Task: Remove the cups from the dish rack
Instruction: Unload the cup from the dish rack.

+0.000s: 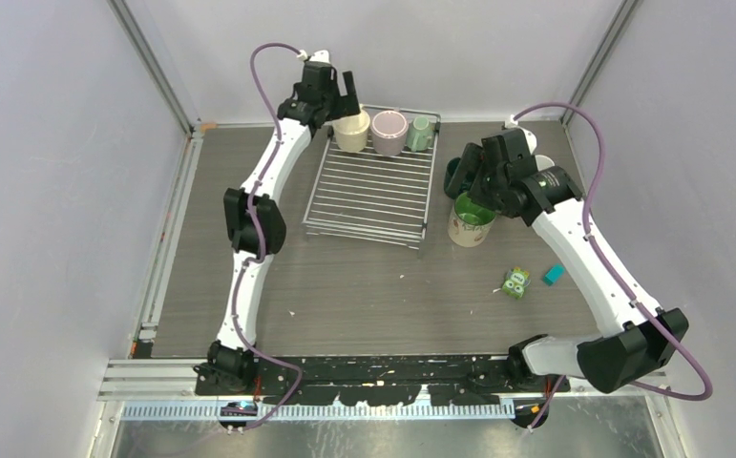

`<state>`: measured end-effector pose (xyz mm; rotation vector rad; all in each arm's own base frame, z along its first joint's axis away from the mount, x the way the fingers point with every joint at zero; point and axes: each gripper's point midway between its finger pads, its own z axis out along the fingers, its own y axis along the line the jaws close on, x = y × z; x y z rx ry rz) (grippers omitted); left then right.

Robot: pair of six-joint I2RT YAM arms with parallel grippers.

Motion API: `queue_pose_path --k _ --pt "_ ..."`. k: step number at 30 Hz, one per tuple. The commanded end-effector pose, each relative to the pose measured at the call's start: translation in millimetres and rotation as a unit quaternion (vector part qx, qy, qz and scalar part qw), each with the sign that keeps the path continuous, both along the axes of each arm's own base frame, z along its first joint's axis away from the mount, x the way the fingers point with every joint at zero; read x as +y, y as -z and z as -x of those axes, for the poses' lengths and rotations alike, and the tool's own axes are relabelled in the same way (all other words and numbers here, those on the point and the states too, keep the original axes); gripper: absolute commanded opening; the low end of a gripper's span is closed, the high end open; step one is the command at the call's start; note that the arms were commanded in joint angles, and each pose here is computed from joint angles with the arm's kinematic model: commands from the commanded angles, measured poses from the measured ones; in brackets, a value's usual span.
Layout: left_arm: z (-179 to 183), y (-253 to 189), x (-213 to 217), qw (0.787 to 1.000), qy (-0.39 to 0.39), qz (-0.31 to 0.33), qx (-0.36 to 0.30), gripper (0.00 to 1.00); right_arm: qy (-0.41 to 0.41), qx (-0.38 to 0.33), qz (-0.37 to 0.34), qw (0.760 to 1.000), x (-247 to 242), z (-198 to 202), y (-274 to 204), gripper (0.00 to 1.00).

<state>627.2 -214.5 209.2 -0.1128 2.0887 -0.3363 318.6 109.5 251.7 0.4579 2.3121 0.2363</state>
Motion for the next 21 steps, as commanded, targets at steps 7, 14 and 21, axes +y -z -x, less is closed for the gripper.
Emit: queue_pose_path --k 7,14,21 --pt "-62.0 -28.0 -9.2 0.988 -0.018 0.036 -0.151 1.00 -0.043 -0.004 -0.008 0.999 17.1 9.3 -2.1 1.00" --pt "-76.8 -12.3 -22.0 0.984 -0.002 0.064 -0.169 1.00 -0.055 -0.001 -0.008 0.998 20.4 10.9 2.8 1.00" --pt "-75.1 16.8 -20.3 0.990 -0.010 0.055 -0.133 1.00 -0.065 0.004 -0.021 0.998 29.1 6.7 10.6 1.00"
